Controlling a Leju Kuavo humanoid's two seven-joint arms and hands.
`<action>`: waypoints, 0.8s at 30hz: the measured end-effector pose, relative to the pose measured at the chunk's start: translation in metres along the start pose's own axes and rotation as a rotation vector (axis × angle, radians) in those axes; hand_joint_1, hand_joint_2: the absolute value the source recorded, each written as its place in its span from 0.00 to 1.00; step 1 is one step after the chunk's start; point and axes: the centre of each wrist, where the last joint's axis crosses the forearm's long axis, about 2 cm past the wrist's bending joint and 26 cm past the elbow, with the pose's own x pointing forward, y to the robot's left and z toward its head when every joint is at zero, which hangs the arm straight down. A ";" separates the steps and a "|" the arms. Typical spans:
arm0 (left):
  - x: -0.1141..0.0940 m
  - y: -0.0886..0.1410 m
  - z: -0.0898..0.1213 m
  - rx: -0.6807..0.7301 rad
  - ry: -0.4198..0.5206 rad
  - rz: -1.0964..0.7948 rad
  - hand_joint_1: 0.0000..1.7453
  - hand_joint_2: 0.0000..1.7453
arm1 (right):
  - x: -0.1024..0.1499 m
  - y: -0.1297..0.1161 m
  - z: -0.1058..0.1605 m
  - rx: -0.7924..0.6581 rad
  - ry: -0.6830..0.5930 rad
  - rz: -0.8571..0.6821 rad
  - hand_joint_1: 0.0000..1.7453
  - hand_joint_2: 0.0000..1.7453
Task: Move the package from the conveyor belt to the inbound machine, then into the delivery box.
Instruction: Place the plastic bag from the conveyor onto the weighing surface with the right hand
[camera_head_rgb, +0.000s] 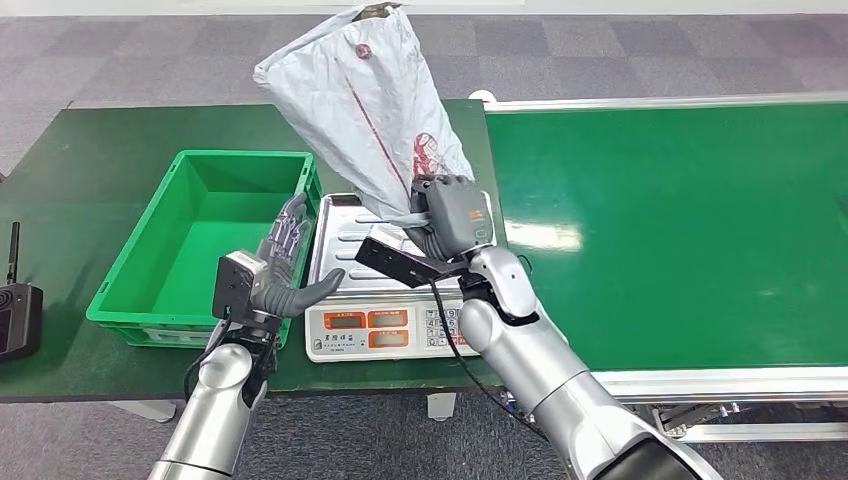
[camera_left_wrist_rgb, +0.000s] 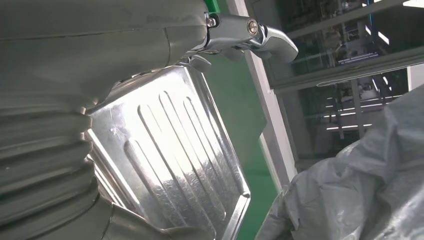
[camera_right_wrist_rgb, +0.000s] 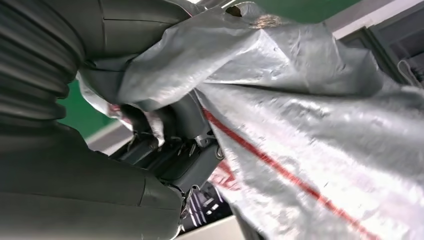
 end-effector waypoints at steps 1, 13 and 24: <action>0.000 0.000 -0.001 0.000 -0.002 -0.001 0.00 1.00 | -0.002 0.000 0.001 -0.003 0.006 -0.008 0.00 1.00; 0.001 0.002 -0.003 0.006 -0.007 -0.018 0.00 1.00 | -0.034 -0.003 0.016 0.065 0.095 -0.330 0.00 1.00; 0.001 0.008 0.001 0.042 -0.012 -0.029 0.00 1.00 | -0.048 -0.013 0.016 0.117 0.090 -0.432 0.00 1.00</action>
